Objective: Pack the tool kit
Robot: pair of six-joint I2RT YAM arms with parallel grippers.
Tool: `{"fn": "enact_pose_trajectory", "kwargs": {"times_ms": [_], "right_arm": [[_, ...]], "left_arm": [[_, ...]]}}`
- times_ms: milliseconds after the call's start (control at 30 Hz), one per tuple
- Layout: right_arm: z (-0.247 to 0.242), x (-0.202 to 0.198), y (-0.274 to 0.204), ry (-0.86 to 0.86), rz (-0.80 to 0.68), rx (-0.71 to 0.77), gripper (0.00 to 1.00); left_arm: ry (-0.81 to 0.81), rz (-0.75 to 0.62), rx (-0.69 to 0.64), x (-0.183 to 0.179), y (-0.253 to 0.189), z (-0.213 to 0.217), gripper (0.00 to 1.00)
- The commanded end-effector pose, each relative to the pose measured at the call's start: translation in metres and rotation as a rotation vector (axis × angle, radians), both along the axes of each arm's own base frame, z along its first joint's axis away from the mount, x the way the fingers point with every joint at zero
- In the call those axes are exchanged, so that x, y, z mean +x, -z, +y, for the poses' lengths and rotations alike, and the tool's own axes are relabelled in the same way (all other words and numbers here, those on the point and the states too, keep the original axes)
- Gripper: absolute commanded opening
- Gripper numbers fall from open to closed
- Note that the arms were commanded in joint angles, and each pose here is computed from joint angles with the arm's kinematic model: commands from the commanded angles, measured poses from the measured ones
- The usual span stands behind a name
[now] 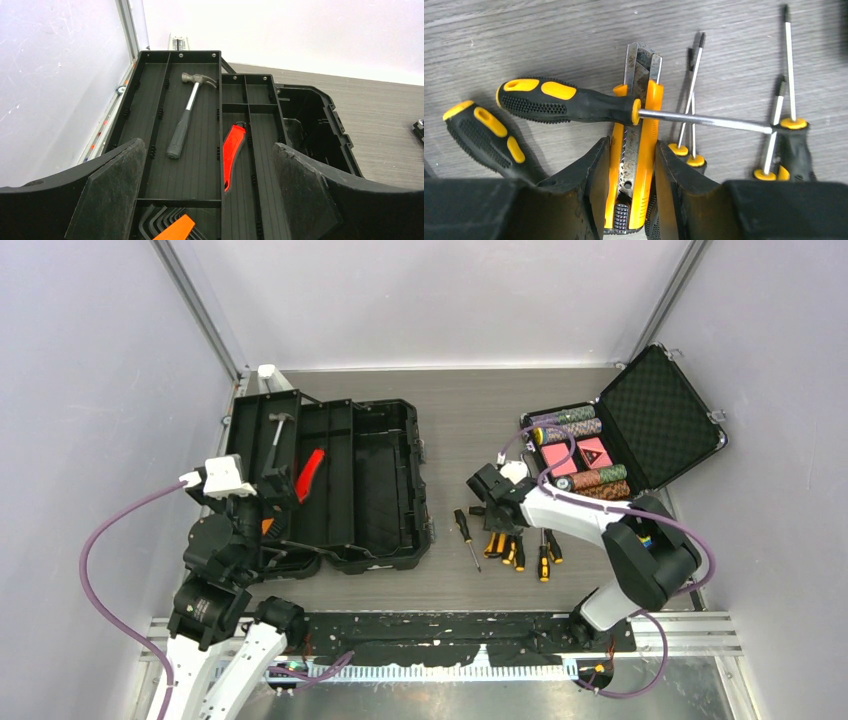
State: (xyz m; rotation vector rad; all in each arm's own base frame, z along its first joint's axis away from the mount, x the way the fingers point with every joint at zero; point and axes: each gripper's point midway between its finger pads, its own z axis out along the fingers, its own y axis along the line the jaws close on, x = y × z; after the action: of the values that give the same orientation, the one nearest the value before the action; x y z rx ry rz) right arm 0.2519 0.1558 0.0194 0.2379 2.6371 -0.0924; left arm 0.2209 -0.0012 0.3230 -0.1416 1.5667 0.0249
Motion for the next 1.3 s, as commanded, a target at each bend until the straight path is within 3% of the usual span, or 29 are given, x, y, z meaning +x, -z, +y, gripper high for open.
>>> {"fn": "enact_pose_trajectory", "kwargs": {"times_ms": [0, 300, 567, 900, 1267], "right_arm": [[-0.02, -0.001, -0.032, 0.02, -0.081, -0.035, 0.09], [-0.024, -0.024, -0.055, -0.007, -0.102, 0.062, 0.05], [-0.043, -0.021, -0.075, 0.024, -0.27, 0.089, 0.05], [-0.011, -0.001, -0.154, -0.082, -0.572, 0.348, 0.05], [-0.012, -0.002, -0.21, -0.081, -0.733, 0.464, 0.05]], "left_arm": [[-0.006, -0.047, -0.006, 0.002, -0.011, 0.001, 0.99], [0.038, -0.025, -0.008, 0.008, -0.01, -0.009, 0.99], [0.17, 0.016, -0.077, 0.01, -0.016, -0.037, 0.99], [0.6, 0.198, -0.297, 0.001, -0.005, -0.136, 0.99], [0.834, 0.281, -0.327, -0.012, 0.004, -0.236, 0.98]]}}
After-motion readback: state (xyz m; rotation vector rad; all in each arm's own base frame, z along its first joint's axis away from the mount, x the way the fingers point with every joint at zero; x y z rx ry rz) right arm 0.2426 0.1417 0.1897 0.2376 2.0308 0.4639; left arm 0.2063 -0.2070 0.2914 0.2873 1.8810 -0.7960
